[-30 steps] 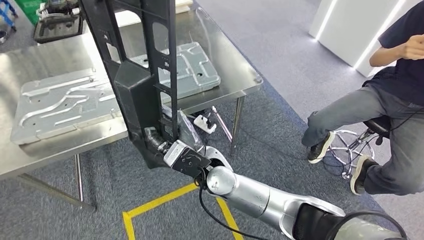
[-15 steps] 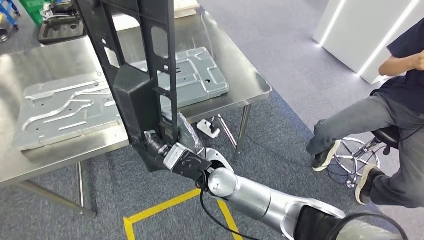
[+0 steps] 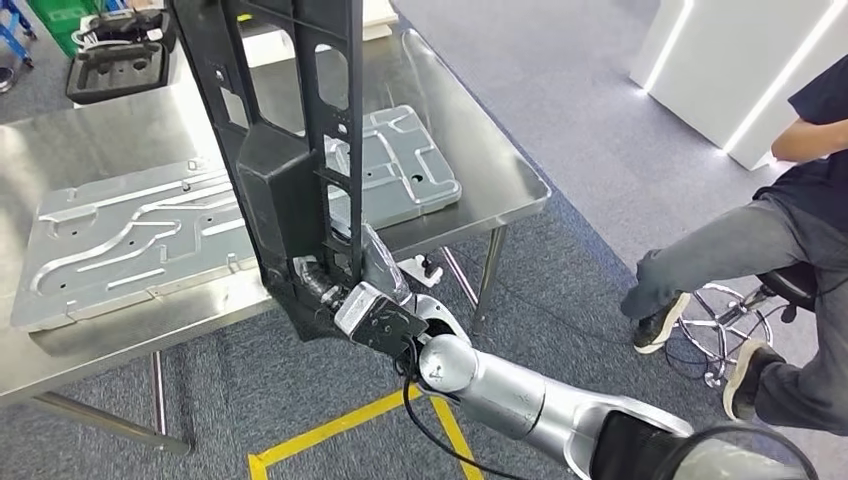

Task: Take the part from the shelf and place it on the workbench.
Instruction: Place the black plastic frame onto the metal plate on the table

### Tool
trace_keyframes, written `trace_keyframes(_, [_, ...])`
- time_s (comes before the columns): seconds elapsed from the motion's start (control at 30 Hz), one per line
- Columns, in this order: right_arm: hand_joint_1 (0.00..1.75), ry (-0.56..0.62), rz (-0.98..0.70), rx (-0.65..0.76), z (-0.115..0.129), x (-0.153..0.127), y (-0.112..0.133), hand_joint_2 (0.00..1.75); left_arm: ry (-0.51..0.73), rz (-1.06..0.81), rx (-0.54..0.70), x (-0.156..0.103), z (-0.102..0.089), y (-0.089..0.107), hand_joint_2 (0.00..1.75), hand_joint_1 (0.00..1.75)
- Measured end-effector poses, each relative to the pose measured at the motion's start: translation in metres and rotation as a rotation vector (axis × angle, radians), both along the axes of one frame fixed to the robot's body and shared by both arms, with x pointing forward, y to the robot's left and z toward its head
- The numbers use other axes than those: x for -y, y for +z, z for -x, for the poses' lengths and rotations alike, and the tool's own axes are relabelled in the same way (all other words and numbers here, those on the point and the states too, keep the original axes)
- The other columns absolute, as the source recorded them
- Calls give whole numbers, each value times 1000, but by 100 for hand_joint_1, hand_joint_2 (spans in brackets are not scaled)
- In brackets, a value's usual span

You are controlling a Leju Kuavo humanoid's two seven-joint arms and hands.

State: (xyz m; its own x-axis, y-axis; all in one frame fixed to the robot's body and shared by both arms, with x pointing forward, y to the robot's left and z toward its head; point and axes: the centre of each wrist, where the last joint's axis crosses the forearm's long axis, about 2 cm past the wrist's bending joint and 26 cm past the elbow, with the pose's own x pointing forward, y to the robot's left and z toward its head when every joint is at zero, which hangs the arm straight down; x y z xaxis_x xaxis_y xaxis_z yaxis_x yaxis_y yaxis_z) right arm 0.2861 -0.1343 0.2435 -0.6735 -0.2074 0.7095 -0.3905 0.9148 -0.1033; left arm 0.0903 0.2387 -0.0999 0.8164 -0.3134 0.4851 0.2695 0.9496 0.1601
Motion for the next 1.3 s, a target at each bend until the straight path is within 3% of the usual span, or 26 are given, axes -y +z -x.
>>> trace_keyframes(1.17, [175, -9, 13, -13, -4, 3, 1, 175, -11, -5, -19, -1, 3, -1, 175, 0])
trace_keyframes(1.3, [175, -91, 87, 13, -7, 5, 3, 175, -14, -2, -18, -1, 0, 0, 175, 0])
